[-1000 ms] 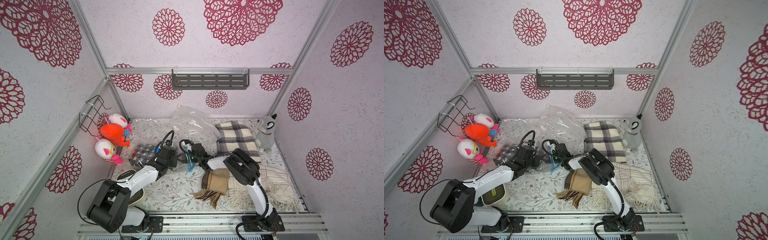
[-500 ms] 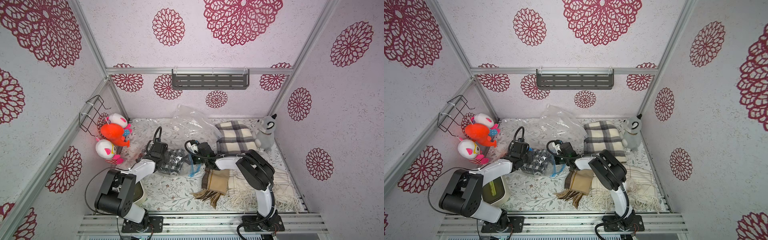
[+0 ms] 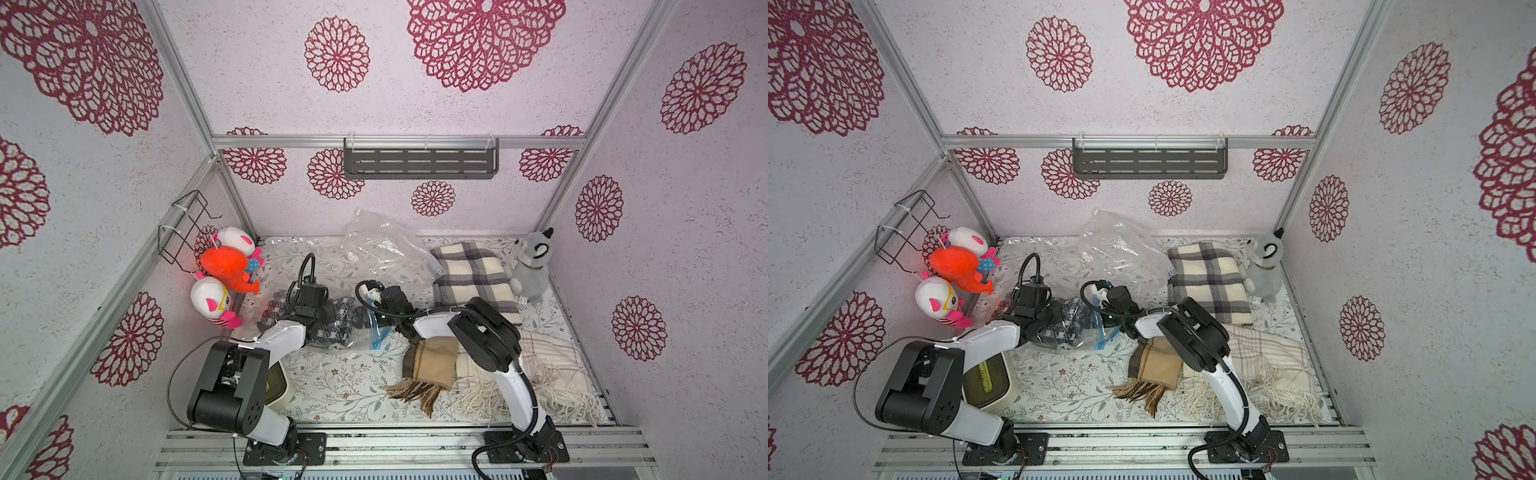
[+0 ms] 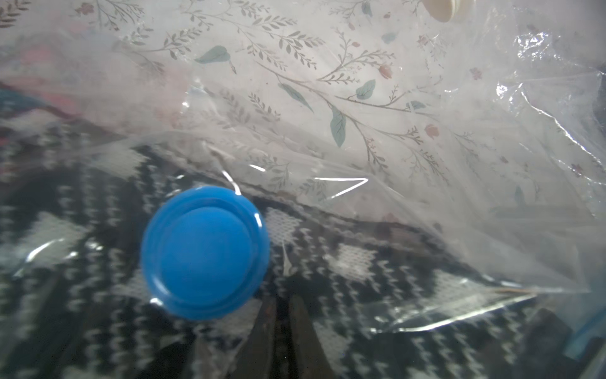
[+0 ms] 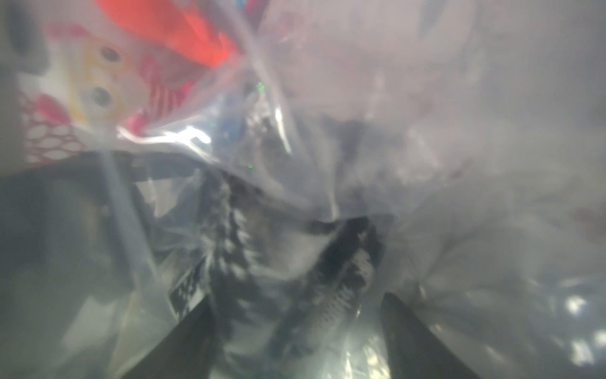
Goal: Take the scarf out of the vacuum bag
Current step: Take out the scarf from the vacuum bag.
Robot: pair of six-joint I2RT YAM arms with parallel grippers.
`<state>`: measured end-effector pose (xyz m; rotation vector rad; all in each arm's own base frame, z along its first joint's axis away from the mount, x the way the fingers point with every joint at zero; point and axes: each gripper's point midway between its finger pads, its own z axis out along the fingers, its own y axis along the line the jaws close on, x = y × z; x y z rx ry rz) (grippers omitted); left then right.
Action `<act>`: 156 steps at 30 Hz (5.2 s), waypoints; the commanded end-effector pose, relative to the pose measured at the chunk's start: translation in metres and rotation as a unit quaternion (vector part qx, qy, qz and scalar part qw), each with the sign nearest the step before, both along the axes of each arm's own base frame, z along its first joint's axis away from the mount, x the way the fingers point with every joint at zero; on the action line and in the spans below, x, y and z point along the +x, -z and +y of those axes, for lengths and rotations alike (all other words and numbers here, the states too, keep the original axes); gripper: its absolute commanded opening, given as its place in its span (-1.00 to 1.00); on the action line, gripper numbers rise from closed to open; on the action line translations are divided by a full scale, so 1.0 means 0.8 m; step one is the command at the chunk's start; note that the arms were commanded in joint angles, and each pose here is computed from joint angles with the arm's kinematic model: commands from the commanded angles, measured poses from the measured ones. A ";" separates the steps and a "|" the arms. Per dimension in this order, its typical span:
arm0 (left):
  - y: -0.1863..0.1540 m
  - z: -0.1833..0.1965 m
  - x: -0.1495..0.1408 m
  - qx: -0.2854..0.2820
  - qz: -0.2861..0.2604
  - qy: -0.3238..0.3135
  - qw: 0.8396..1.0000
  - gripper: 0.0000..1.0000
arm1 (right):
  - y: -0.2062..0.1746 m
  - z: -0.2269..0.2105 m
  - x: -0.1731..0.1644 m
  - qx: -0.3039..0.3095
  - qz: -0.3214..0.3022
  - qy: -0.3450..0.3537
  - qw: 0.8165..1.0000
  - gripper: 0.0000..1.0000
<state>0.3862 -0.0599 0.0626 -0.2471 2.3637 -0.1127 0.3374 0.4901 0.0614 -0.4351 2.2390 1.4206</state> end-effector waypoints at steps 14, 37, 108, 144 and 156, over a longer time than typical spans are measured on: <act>0.042 -0.029 0.009 -0.058 0.047 0.021 0.997 -1.00 | -0.007 0.076 -0.007 0.105 0.027 -0.021 0.994 -0.52; -0.110 -0.148 -0.101 -0.069 -0.090 0.165 0.980 0.15 | -0.026 0.025 0.010 0.117 0.017 0.010 0.993 -1.00; -0.040 -0.138 -0.102 0.169 -0.043 0.085 0.981 -1.00 | -0.060 -0.004 -0.016 0.079 0.004 -0.019 0.997 -1.00; -0.033 -0.064 -0.125 0.149 -0.039 0.024 0.988 -1.00 | -0.097 -0.049 -0.045 0.061 -0.016 -0.034 0.997 -1.00; -0.050 -0.058 -0.121 0.130 -0.050 0.027 0.990 -1.00 | -0.095 -0.095 -0.050 -0.002 -0.067 -0.007 0.998 -1.00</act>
